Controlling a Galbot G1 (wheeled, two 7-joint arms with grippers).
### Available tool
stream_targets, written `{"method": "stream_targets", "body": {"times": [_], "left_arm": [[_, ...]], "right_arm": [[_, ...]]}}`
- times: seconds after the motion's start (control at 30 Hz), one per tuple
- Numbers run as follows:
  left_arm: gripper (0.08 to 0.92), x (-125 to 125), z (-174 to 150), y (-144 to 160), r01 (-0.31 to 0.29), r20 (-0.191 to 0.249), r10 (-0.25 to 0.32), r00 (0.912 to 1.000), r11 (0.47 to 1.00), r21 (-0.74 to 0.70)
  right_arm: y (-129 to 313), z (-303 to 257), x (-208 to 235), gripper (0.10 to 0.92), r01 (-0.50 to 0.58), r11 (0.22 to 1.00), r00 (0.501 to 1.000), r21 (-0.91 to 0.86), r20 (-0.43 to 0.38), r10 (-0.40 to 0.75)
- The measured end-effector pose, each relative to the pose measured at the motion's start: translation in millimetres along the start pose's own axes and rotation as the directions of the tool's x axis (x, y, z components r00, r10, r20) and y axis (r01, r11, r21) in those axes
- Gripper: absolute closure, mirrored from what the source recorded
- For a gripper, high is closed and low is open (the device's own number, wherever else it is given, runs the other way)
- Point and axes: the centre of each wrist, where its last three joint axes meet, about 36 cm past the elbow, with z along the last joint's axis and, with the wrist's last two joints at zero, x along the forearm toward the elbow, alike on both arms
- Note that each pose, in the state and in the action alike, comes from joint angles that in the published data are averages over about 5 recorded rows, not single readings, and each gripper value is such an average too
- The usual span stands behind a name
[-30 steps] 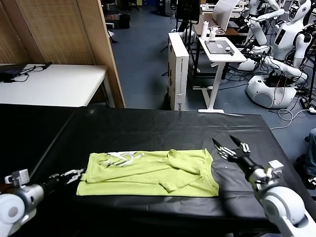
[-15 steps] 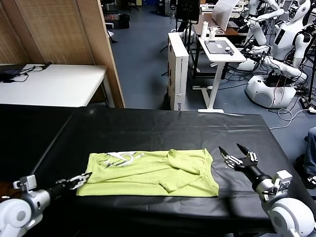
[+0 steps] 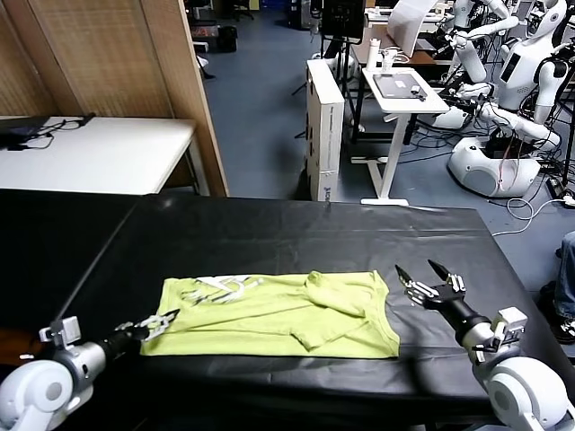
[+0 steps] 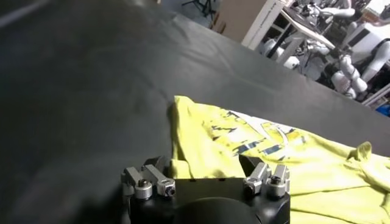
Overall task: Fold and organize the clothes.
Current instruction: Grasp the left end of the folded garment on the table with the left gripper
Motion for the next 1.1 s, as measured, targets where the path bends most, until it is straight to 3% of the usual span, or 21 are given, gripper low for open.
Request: {"method": "stream_targets", "body": {"times": [0.27,0.4,0.5,0.77,0.83,1.1], "left_arm": [[0.15,-3,4,-4,-0.02,-0.011,0.02,0.9997,1.0,0.004],[0.237,-3,4,-4,-0.023,-0.012,0.024,0.9996,1.0,0.008],[0.336,-3,4,-4,-0.024,-0.014,0.024,0.9996,1.0,0.009],[0.783,-2,3,-7,-0.024,-0.019,0.024,0.9995,1.0,0.018],[0.821,-2,0,-11,-0.018,-0.014,0.018,0.9997,1.0,0.013],[0.817,10,-14,-14,0.017,0.008,-0.017,0.9998,0.999,-0.044]], "right_arm": [[3,5,2,0.115,-0.004,1.0,1.0,-0.003,-0.003,0.004],[4,6,2,0.115,-0.004,1.0,1.0,-0.001,-0.001,0.004],[5,7,3,0.115,-0.004,1.0,1.0,0.002,-0.001,0.004],[8,10,3,0.115,-0.005,1.0,1.0,-0.005,0.001,0.005],[8,11,3,0.115,-0.007,1.0,1.0,-0.009,0.003,0.007],[8,15,-1,0.115,-0.021,0.999,1.0,-0.024,0.013,0.022]]}}
